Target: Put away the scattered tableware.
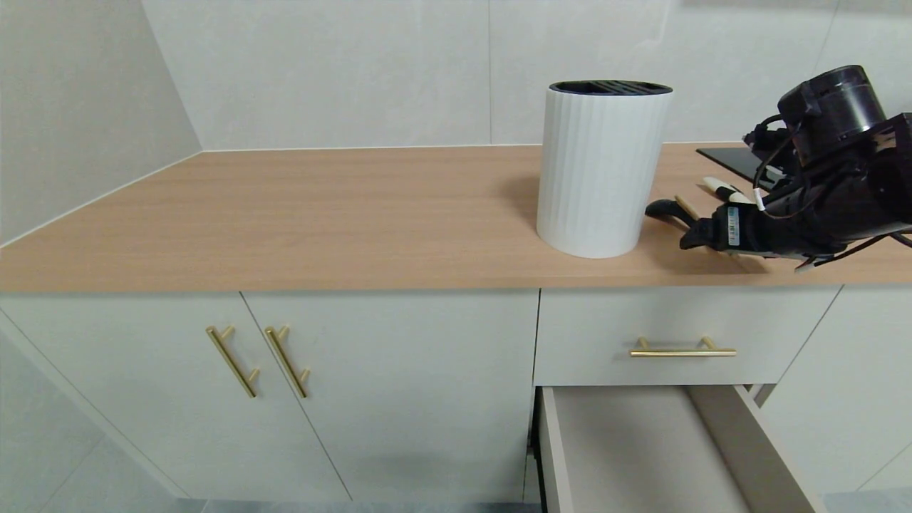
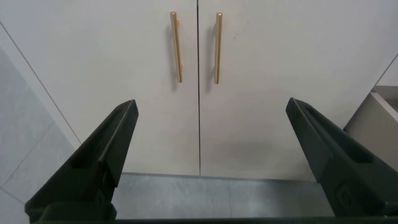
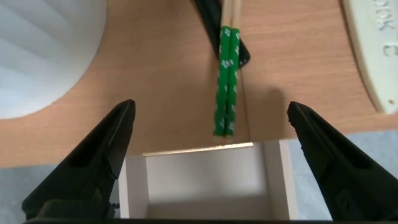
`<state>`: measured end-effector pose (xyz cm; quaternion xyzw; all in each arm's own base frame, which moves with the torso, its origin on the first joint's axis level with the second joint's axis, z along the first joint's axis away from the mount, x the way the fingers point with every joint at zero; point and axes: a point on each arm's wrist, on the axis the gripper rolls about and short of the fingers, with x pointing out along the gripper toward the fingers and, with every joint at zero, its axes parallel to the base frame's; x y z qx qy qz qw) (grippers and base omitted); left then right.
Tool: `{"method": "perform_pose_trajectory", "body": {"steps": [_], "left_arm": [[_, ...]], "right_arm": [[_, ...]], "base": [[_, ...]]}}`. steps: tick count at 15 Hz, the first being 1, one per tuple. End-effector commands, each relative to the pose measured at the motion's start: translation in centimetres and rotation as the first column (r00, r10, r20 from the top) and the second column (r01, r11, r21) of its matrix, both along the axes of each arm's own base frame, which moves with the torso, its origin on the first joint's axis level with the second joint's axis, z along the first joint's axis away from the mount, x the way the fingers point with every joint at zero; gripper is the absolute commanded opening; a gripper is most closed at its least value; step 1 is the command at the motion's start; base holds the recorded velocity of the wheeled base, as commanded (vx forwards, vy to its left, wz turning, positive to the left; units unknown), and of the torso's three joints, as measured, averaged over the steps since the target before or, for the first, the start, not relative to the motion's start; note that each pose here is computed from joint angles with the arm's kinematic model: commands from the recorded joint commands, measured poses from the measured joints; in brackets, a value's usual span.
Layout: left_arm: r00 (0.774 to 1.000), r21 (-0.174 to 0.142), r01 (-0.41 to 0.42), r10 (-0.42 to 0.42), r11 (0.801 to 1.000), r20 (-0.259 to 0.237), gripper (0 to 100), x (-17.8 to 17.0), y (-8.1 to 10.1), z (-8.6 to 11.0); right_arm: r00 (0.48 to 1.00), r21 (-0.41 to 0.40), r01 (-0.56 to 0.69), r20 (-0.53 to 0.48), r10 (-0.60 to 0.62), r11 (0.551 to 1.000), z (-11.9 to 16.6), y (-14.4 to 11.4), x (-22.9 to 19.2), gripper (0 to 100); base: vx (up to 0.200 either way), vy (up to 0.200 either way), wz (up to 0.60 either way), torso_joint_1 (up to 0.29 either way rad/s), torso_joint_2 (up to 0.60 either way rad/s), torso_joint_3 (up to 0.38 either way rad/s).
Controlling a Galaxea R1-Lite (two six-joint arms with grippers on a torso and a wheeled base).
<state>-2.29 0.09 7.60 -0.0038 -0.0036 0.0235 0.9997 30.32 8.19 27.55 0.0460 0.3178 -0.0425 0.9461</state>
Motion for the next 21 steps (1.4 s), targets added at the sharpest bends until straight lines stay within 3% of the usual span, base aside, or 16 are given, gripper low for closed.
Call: {"method": "perform_pose_trajectory", "body": {"steps": [1,6,11,17,21], "left_arm": [[1.000,0.000,-0.001,0.001,1.000,-0.001,100,0.0,0.0,0.0],[1.000,0.000,-0.001,0.001,1.000,-0.001,100,0.0,0.0,0.0],[1.000,0.000,-0.001,0.001,1.000,-0.001,100,0.0,0.0,0.0],[1.000,0.000,-0.001,0.001,1.000,-0.001,100,0.0,0.0,0.0],[1.000,0.000,-0.001,0.001,1.000,-0.001,100,0.0,0.0,0.0]], "right_arm": [[1.000,-0.002,0.000,-0.007,0.000,1.000,-0.3,0.1,0.3,0],[1.000,-0.004,0.000,-0.014,0.000,1.000,-0.6,0.2,0.5,0],[0.997,0.014,0.017,0.070,-0.018,1.000,2.1,-0.7,-2.1,0],[0.979,0.069,-0.004,0.203,-0.010,0.998,5.7,-2.8,-9.6,0],[0.976,0.136,-0.141,0.185,0.114,0.981,5.7,-4.4,-16.2,0]], "base": [[0.000,0.000,0.00,0.000,0.00,0.000],[0.000,0.000,0.00,0.000,0.00,0.000],[0.000,0.000,0.00,0.000,0.00,0.000],[0.000,0.000,0.00,0.000,0.00,0.000],[0.000,0.000,0.00,0.000,0.00,0.000]]}}
